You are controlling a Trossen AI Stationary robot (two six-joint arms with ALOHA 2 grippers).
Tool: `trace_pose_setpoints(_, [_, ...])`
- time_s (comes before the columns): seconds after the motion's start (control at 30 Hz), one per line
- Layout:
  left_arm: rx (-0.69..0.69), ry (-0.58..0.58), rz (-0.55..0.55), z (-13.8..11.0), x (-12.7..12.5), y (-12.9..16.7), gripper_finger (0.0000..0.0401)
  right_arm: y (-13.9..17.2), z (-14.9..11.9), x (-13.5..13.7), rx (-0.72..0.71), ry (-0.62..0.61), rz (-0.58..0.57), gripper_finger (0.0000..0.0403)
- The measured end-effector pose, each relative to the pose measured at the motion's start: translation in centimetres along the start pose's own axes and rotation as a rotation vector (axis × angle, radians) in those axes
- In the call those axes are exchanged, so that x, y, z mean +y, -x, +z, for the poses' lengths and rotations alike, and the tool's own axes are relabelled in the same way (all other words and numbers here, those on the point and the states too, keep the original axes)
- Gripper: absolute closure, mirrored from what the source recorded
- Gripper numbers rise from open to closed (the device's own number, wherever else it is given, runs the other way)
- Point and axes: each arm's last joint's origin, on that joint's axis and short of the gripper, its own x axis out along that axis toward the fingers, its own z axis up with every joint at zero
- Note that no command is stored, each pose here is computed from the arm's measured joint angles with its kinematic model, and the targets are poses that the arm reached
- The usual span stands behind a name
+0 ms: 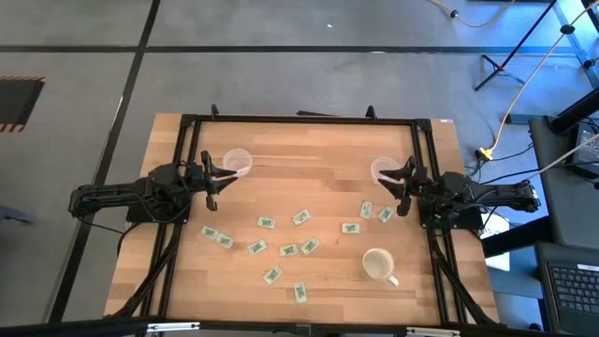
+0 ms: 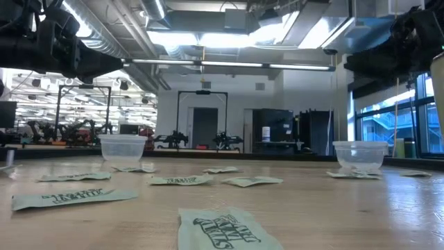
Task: Pick and place Stevia / Truvia into bins
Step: Put the stevia packet into the right transparent container
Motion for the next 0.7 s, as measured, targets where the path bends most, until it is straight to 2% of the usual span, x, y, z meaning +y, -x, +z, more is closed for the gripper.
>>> trace_pose_setpoints(0.33, [-0.003, -0.002, 0.014, 0.0, 0.0, 0.0, 0.0327, 0.0, 0.7, 0.1, -0.068, -0.036, 0.008, 0.0268])
trace_pose_setpoints(0.5, [-0.007, -0.107, 0.105, 0.1, 0.3, 0.0, 0.0327, -0.1, 0.9, 0.2, -0.044, -0.031, 0.030, 0.0268])
trace_pose_setpoints(0.7, [-0.003, -0.176, 0.136, 0.2, 0.4, 0.0, 0.0327, -1.0, 3.5, 0.8, -0.003, -0.001, 0.027, 0.0268])
